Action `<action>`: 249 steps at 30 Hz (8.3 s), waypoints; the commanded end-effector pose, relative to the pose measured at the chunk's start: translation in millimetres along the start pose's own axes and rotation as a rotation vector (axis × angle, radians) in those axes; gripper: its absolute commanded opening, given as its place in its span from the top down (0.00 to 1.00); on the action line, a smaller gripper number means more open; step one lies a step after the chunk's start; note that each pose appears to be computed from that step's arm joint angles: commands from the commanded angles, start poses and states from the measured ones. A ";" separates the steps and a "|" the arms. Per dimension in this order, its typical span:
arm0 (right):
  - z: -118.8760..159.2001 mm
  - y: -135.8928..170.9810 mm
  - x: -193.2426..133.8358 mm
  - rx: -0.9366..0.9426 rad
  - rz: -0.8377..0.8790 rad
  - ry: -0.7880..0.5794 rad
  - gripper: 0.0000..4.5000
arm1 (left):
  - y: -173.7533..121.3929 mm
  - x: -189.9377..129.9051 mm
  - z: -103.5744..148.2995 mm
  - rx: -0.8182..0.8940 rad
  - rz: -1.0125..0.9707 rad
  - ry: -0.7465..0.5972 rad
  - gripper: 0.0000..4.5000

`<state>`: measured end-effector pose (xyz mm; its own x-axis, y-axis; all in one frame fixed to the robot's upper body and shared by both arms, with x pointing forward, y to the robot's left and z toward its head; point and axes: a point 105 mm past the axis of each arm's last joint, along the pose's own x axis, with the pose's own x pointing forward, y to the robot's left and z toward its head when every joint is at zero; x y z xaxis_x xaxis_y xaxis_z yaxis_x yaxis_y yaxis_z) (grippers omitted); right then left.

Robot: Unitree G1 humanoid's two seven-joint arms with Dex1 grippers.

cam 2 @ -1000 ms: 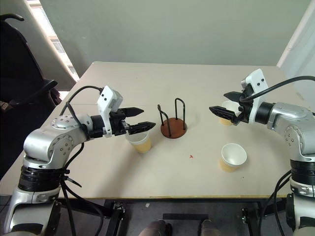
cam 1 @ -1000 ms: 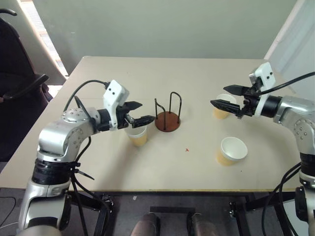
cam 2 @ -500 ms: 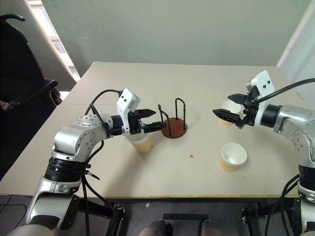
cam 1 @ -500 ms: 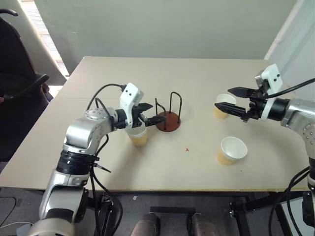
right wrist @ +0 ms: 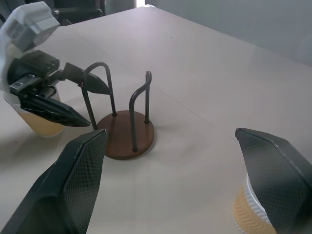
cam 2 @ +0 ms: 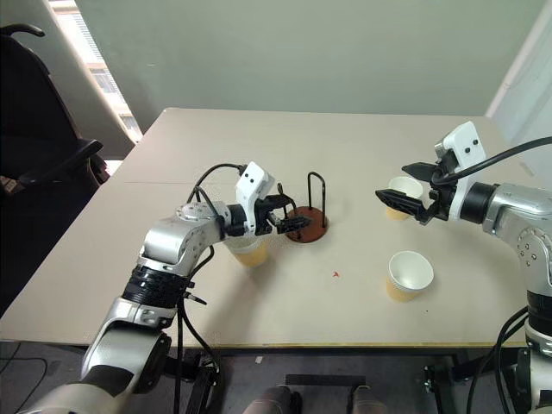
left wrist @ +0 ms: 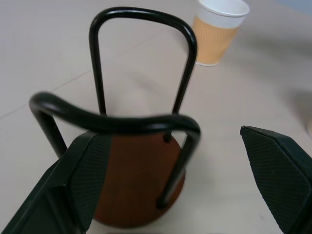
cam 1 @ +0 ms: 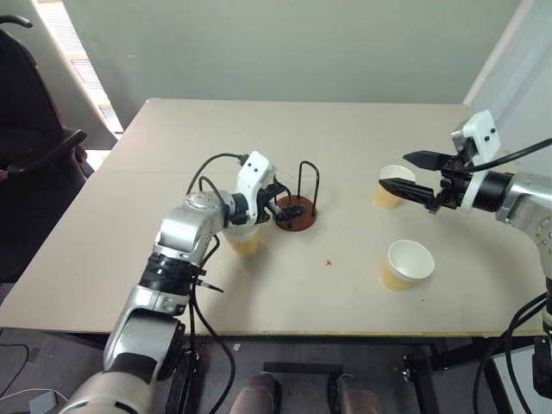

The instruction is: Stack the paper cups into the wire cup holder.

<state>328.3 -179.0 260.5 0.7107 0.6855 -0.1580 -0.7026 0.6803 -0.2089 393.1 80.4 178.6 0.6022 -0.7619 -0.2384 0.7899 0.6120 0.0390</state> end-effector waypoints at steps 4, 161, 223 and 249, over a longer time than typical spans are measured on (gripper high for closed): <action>10.6 0.5 -8.4 -0.037 -0.021 -0.028 0.03 | 1.1 7.3 17.5 0.073 0.022 -0.043 0.00; 85.8 74.1 2.4 -0.876 0.568 0.271 0.99 | -33.2 -86.7 52.9 0.336 -0.366 -0.073 0.15; 66.7 74.4 17.1 -0.421 0.538 0.120 0.11 | -15.1 -113.3 2.2 0.832 -0.058 0.477 0.15; 56.0 71.3 10.1 -0.407 0.535 0.147 0.10 | -5.7 -98.1 -17.1 0.877 -0.196 0.471 0.95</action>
<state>287.7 -107.3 290.0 0.2857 0.8324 -0.4748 -0.9212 0.1019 -0.3756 325.2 154.5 165.3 0.4645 -0.5341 -0.7064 0.8300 -0.0155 0.5575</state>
